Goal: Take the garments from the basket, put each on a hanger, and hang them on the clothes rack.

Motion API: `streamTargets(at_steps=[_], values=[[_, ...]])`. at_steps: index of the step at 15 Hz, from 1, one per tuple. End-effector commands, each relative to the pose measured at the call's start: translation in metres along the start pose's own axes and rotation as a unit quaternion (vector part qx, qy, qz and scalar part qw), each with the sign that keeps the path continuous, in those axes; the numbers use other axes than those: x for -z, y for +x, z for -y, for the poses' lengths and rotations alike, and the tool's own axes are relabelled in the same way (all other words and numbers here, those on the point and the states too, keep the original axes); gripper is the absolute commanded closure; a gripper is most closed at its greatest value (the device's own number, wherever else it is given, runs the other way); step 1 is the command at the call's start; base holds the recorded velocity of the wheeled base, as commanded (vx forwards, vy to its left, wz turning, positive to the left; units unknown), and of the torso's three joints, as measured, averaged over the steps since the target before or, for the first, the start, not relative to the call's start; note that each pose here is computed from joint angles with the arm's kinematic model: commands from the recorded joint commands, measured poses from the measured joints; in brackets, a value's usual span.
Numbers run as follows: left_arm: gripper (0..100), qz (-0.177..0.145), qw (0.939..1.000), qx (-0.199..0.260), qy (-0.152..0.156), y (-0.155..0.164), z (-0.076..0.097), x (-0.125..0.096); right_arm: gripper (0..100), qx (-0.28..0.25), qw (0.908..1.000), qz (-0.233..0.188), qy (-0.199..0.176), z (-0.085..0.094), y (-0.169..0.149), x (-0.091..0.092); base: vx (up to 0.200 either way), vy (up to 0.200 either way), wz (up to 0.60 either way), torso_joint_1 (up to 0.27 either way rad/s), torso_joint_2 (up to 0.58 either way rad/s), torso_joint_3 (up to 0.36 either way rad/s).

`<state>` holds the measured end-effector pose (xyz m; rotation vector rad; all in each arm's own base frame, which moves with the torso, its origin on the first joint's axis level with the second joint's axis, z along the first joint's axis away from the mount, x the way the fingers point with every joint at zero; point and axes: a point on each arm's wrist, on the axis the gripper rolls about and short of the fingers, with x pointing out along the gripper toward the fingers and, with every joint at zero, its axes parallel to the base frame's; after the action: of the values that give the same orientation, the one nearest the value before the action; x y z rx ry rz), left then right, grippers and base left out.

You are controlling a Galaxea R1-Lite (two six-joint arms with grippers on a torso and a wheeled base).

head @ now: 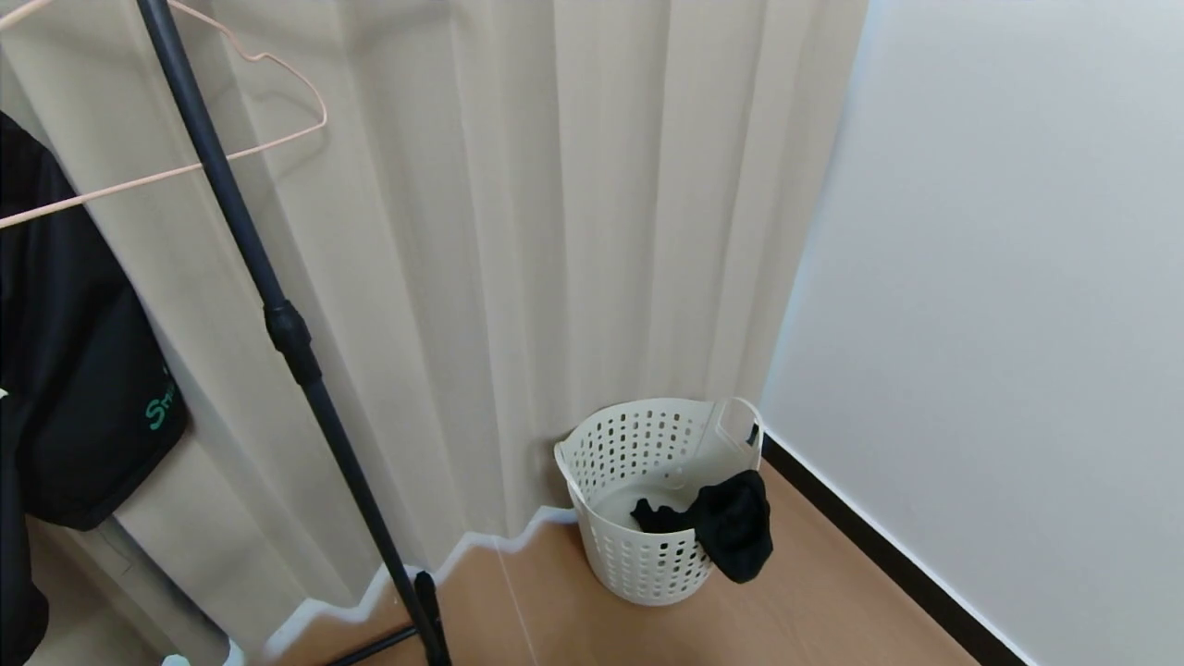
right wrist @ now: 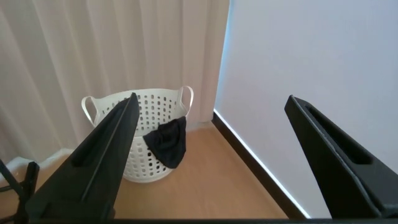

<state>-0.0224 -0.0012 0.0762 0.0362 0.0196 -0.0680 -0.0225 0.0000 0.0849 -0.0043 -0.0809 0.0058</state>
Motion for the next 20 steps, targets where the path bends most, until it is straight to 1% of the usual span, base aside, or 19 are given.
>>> streamTargets(at_steps=[1, 2, 16, 20], values=[[0, -0.001, 1.0000, 0.000, 0.000, 0.0001, 0.0000, 0.0002, 0, 0.000, 1.0000, 0.000, 0.000, 0.0000, 0.0000, -0.0001, 0.200, 0.000, 0.00, -0.002, 0.00, 0.007], [0, -0.001, 1.0000, 0.000, 0.000, 0.0001, 0.0000, 0.0002, 0, 0.000, 1.0000, 0.000, 0.000, 0.0000, 0.0000, -0.0001, 0.200, -0.200, 0.00, 0.002, 0.00, 0.002], [0, -0.001, 1.0000, 0.000, 0.000, 0.0001, 0.0000, 0.0002, 0, 0.000, 1.0000, 0.000, 0.000, 0.0000, 0.0000, -0.0001, 0.000, 0.000, 0.00, 0.000, 0.00, 0.000], [0, 0.000, 1.0000, 0.000, 0.000, 0.0000, 0.0000, -0.0002, 0, 0.000, 1.0000, -0.001, 0.000, 0.0000, 0.0002, -0.0001, 0.000, 0.000, 0.00, 0.004, 0.00, -0.151]])
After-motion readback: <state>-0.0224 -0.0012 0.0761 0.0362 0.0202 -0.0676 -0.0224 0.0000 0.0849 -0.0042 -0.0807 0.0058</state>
